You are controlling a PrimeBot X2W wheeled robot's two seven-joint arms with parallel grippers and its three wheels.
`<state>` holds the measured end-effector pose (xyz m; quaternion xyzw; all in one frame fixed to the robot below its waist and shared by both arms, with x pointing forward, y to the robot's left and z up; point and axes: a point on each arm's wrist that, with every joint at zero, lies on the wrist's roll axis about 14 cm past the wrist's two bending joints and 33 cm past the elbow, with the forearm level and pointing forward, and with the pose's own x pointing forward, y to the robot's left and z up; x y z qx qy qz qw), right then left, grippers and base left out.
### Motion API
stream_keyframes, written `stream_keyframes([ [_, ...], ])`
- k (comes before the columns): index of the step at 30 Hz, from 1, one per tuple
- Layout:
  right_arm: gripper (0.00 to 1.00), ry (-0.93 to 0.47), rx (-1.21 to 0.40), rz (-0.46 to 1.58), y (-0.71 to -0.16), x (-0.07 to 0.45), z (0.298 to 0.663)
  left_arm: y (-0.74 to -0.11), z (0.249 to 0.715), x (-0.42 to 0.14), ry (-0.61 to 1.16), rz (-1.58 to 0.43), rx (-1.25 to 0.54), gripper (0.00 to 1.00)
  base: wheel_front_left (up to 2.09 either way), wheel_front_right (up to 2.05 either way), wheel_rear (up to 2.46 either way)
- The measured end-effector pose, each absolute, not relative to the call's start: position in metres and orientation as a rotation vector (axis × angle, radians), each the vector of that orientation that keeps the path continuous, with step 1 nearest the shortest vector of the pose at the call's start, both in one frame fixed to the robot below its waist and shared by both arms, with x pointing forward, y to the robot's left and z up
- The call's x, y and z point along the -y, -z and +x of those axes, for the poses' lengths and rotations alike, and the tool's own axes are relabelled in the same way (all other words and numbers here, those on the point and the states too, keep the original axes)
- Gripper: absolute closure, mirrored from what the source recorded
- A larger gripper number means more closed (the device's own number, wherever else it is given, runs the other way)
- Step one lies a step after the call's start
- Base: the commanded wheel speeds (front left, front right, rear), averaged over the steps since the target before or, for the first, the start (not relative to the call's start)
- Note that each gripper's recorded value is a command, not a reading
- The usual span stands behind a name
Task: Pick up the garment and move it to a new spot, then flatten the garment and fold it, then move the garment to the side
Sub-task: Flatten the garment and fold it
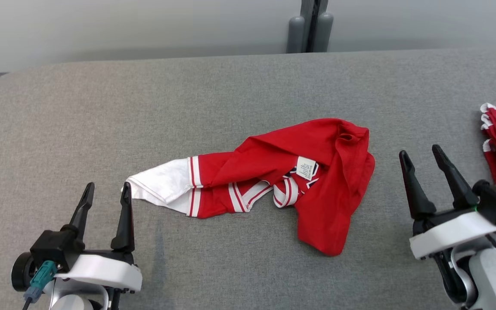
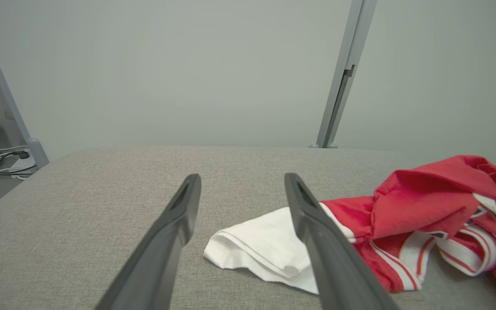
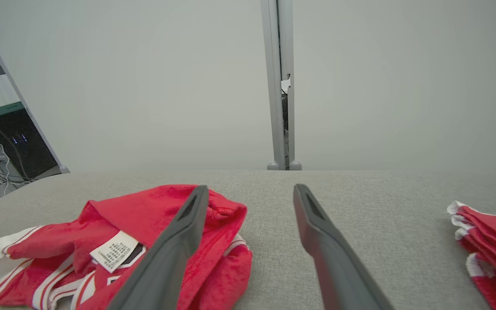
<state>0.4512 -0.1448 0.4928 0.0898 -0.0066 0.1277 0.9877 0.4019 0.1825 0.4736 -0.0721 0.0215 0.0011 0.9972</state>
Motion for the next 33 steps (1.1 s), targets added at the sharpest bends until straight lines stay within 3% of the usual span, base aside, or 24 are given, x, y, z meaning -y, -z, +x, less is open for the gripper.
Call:
stream_keyframes([
  [13,0.0,-0.173,-0.023,0.165,-0.499,0.158,0.393,-0.482,0.385,-0.182,0.011,-0.116,-0.05,0.0,0.0,0.0,0.0],
  [26,0.0,-0.173,-0.035,0.17,-0.502,0.154,0.394,-0.484,0.384,-0.183,0.005,-0.117,-0.05,0.0,0.0,0.0,0.0],
  [33,0.0,-0.276,-0.133,0.154,-0.484,0.12,0.417,-0.482,0.389,-0.185,-0.01,-0.125,-0.054,0.0,0.0,0.0,0.0],
])
